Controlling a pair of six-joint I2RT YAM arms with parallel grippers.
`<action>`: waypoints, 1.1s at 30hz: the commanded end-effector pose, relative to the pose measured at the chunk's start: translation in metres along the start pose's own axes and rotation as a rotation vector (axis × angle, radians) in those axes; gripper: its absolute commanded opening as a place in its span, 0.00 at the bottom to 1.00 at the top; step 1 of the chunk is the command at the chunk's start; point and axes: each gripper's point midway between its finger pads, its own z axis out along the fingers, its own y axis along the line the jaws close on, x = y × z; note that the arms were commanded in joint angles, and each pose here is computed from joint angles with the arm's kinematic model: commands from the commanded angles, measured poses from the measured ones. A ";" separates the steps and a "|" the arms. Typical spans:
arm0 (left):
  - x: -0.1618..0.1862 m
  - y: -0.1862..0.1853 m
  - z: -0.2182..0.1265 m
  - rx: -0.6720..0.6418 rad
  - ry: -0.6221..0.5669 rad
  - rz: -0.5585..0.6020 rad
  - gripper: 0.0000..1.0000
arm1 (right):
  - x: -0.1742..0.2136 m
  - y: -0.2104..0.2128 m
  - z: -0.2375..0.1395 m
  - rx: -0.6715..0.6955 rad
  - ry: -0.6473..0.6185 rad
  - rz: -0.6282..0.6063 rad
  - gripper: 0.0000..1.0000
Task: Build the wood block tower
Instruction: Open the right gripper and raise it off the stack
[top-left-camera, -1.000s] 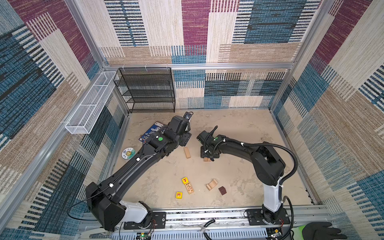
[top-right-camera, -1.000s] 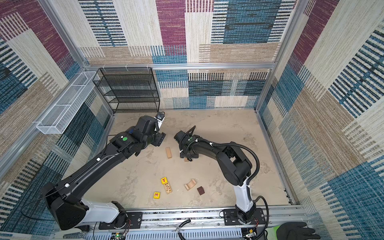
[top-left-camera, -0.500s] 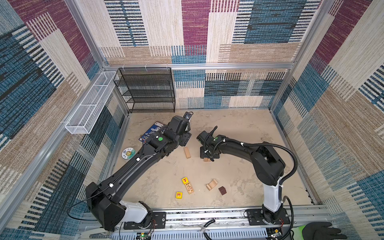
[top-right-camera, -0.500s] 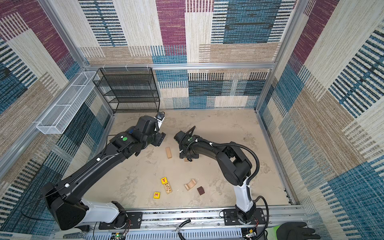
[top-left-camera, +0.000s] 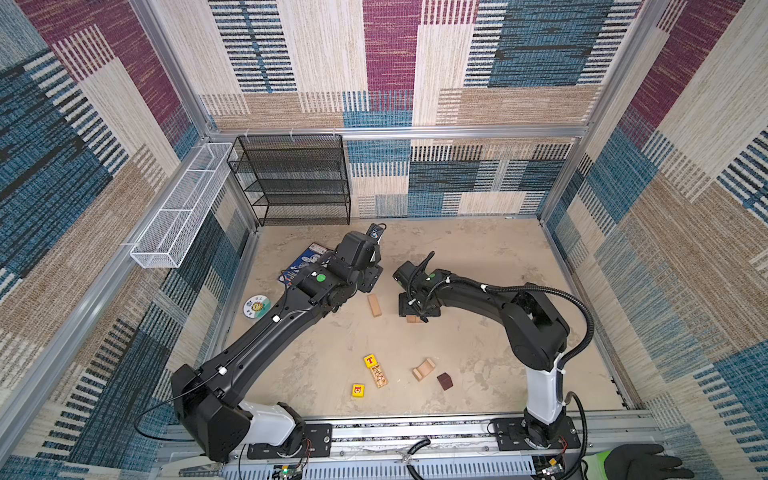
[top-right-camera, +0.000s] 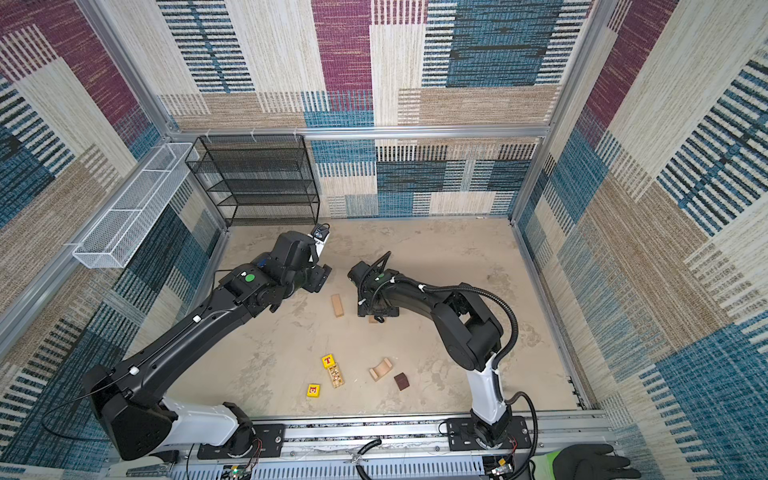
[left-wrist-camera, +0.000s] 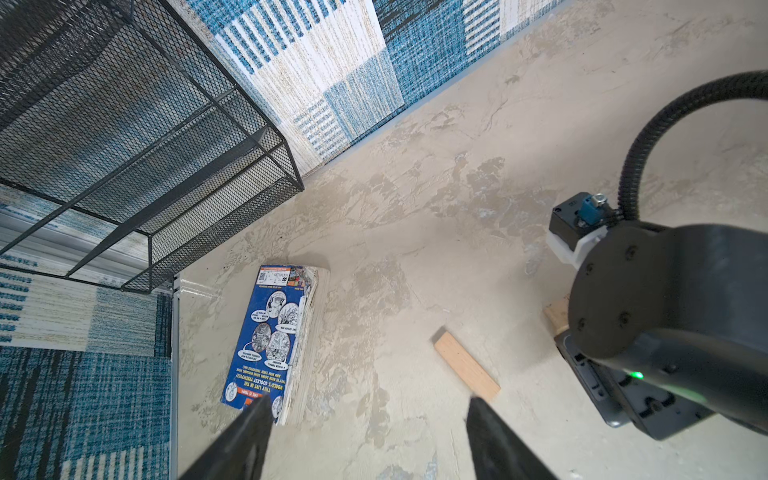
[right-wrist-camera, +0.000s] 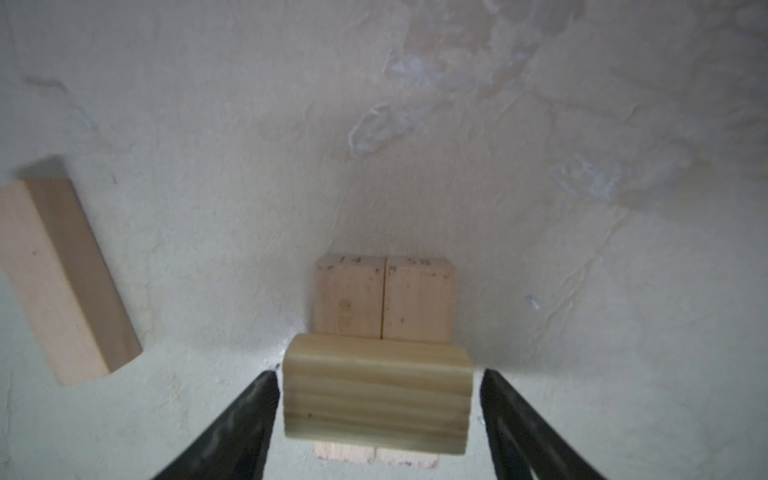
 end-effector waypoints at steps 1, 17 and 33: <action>-0.004 0.005 -0.002 -0.019 -0.020 0.009 0.78 | -0.004 0.005 -0.006 -0.024 -0.009 0.005 0.81; -0.005 0.011 -0.003 -0.053 -0.022 0.017 0.78 | -0.012 0.003 -0.034 -0.060 -0.067 0.008 1.00; -0.002 -0.007 0.006 0.035 0.009 -0.012 0.78 | -0.050 -0.001 -0.082 -0.076 -0.306 -0.151 0.99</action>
